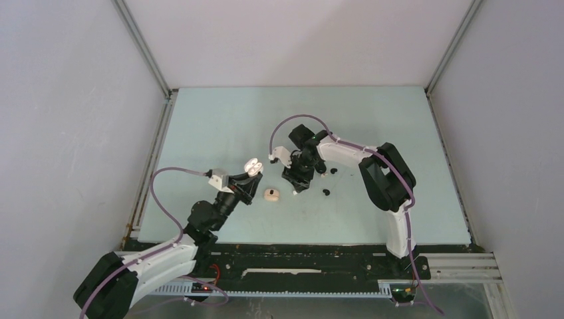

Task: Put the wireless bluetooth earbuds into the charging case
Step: Pick up the right earbud from the center of the board.

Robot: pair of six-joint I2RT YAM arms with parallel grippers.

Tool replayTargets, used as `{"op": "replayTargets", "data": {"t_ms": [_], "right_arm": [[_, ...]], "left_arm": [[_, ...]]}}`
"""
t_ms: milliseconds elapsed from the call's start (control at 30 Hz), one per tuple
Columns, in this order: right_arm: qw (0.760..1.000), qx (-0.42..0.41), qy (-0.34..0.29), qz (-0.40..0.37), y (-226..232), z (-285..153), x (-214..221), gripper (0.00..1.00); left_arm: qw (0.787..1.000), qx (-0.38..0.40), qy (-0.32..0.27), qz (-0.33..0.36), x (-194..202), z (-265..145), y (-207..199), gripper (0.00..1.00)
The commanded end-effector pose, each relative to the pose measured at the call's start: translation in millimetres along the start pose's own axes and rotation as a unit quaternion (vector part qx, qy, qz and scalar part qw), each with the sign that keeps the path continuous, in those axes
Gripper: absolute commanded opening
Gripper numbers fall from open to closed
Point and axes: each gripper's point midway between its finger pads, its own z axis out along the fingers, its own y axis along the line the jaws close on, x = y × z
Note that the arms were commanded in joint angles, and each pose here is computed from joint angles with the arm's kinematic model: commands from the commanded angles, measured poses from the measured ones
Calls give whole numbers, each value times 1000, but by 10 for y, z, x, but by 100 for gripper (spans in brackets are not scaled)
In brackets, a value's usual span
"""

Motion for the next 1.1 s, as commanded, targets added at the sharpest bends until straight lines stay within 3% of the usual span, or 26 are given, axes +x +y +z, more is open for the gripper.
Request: {"op": "replayTargets", "data": {"t_ms": [0,300,567,1067], "right_arm": [[1000,-19,12,-8,130,-39,57,54],[998,-56,7,-22,287,-40,41,52],[997,-58,19,-43,345,42,48,44],[997,-41,32,-60,347,208,24,45]], "left_arm": [[999,-21,21,15,229,-144,151,0],[999,-28,12,15,187,-161,173,0],[998,-52,-14,16,99,-233,267,0],[999,-50,-13,15,103,-223,257,0]]}}
